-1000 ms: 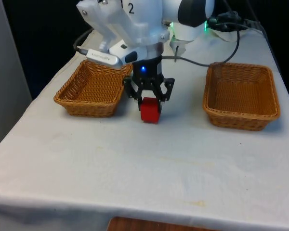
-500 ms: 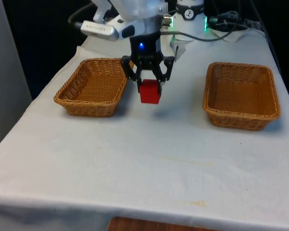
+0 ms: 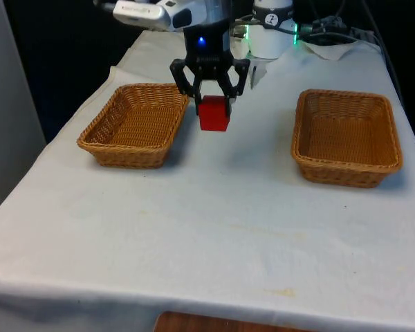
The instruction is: Pick up the red cube and place it into the right basket.
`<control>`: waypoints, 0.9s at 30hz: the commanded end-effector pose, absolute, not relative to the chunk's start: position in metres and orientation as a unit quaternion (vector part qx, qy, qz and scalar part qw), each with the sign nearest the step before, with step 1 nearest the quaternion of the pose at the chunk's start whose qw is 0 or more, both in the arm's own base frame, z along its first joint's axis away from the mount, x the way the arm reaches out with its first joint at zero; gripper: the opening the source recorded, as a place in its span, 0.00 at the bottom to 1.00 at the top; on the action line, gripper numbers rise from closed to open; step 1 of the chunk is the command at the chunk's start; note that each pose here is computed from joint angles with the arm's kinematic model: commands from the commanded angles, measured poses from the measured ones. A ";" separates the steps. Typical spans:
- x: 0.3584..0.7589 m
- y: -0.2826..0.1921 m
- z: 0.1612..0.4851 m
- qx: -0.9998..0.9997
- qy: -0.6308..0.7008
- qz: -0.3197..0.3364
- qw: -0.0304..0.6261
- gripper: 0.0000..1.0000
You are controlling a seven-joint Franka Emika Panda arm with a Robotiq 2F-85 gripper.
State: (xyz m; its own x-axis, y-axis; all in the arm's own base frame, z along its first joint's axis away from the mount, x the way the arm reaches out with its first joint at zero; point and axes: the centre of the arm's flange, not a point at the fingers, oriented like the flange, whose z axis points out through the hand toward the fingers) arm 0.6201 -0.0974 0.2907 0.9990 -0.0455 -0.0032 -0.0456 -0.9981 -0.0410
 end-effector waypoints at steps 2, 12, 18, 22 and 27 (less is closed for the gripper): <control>0.620 -0.099 0.297 -1.000 0.023 0.003 0.009 0.01; 0.618 -0.116 0.308 -1.000 0.023 0.004 -0.004 0.01; 0.616 -0.130 0.309 -1.000 0.025 0.001 -0.009 0.01; 0.614 -0.152 0.310 -1.000 0.028 0.003 -0.014 0.01; 0.612 -0.164 0.310 -0.999 0.028 0.003 -0.016 0.01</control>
State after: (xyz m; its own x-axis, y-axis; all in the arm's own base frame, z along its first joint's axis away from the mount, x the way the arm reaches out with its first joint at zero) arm 0.6114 -0.1648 0.3101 0.9983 -0.0582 0.0011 -0.0582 -0.9976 0.0383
